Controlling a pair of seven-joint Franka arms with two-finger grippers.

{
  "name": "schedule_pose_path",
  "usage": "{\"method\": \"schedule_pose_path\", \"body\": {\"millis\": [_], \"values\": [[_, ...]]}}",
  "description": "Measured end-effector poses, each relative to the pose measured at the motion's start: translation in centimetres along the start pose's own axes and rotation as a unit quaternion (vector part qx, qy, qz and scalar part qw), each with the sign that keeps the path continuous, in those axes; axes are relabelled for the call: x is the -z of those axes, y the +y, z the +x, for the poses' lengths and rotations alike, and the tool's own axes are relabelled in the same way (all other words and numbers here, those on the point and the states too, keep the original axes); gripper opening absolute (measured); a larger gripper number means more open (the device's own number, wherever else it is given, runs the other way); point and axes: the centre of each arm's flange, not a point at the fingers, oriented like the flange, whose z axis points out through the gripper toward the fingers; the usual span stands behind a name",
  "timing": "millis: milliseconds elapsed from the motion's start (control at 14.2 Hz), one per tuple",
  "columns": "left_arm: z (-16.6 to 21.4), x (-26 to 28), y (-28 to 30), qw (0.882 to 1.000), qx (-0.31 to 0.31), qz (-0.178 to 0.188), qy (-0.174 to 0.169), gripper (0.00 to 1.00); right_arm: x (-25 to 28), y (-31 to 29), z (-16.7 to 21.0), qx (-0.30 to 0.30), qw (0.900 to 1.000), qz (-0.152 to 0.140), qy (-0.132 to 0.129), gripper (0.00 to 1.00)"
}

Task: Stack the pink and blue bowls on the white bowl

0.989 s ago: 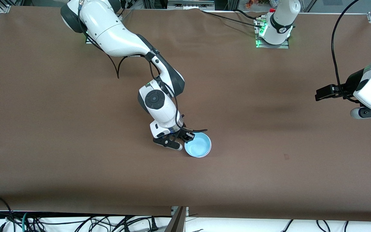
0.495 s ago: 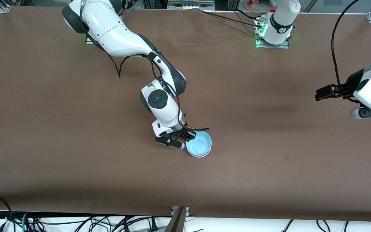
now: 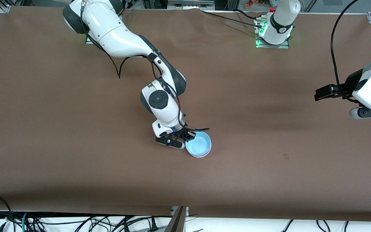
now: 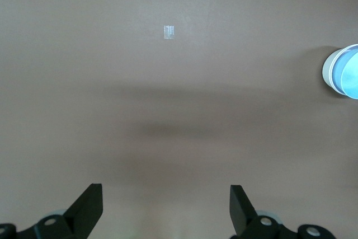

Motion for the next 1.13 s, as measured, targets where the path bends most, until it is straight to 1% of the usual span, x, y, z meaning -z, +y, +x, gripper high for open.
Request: {"method": "schedule_pose_path", "body": {"millis": [141,212,283,353,495,565,707,848,918,989,1060,1130], "values": [[0.0,0.0,0.1,1.000,0.000,0.000,0.000,1.00,0.0,0.0,0.0,0.000,1.000,0.000,0.000,0.03],[0.0,0.0,0.1,1.000,-0.001,0.000,0.000,1.00,0.0,0.0,0.0,0.000,1.000,0.000,0.000,0.05],[0.0,0.0,0.1,1.000,-0.001,0.000,0.000,1.00,0.0,0.0,0.0,0.000,1.000,0.000,0.000,0.12],[0.0,0.0,0.1,1.000,-0.001,0.000,0.000,1.00,0.0,-0.1,0.0,0.000,1.000,0.000,0.000,0.24],[0.0,0.0,0.1,1.000,-0.001,0.000,0.000,1.00,0.1,-0.1,0.0,0.001,1.000,0.001,0.001,0.42],[0.0,0.0,0.1,1.000,-0.001,0.000,0.000,1.00,0.2,-0.2,0.0,0.001,1.000,0.001,0.001,0.54],[0.0,0.0,0.1,1.000,-0.001,0.000,0.000,1.00,0.4,-0.3,0.1,0.000,1.000,0.000,0.000,0.73],[0.0,0.0,0.1,1.000,-0.001,0.000,0.000,1.00,2.1,-0.7,0.9,-0.001,1.000,-0.005,0.000,0.93],[0.0,0.0,0.2,1.000,-0.001,0.000,0.000,1.00,3.8,-0.9,1.9,-0.004,1.000,-0.008,0.002,0.99],[0.0,0.0,0.2,1.000,-0.001,0.000,0.000,1.00,6.3,-0.9,3.3,-0.010,1.000,-0.008,0.008,1.00],[0.0,0.0,0.2,1.000,-0.002,0.000,0.000,1.00,9.1,-0.3,5.1,-0.017,1.000,-0.014,0.010,1.00],[0.0,0.0,0.2,1.000,-0.002,0.000,0.000,1.00,12.0,1.0,7.2,-0.015,0.999,-0.032,0.002,1.00]]}}
